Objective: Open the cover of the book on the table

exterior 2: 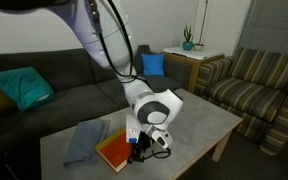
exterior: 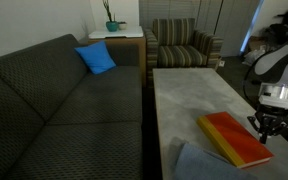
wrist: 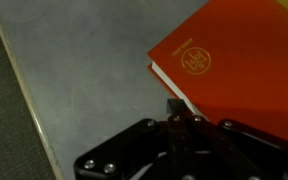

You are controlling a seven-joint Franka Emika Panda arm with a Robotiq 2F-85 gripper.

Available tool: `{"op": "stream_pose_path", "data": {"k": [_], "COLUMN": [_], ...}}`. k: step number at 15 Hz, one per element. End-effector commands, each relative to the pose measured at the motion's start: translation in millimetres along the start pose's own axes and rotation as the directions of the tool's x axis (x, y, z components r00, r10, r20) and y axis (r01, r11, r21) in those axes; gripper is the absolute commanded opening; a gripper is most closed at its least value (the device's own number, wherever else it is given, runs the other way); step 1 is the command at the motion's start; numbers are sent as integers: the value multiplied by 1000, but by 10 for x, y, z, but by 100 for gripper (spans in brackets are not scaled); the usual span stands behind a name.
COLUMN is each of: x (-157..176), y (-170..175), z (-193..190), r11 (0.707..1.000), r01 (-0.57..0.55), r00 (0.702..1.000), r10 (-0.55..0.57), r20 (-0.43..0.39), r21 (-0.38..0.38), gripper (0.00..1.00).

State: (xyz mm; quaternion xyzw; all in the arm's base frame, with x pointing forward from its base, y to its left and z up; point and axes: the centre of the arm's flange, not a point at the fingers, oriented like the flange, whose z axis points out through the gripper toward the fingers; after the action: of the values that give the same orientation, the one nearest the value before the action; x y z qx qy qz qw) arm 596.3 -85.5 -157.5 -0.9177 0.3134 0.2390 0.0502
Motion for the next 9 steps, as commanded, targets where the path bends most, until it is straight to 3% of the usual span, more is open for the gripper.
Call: {"op": "stream_pose_path", "data": {"k": [1,5,9], "x": [359,297,209], "y": [-259,-308,-320], "z": [311,342,302], "r11": [998,997,996], "r01": [-63,-72,-66], "r00": [998,996,993], "r10": [63,71,59], "r20": [31,60,107], "r21": [6,11,63], "gripper": [0,0,0]}}
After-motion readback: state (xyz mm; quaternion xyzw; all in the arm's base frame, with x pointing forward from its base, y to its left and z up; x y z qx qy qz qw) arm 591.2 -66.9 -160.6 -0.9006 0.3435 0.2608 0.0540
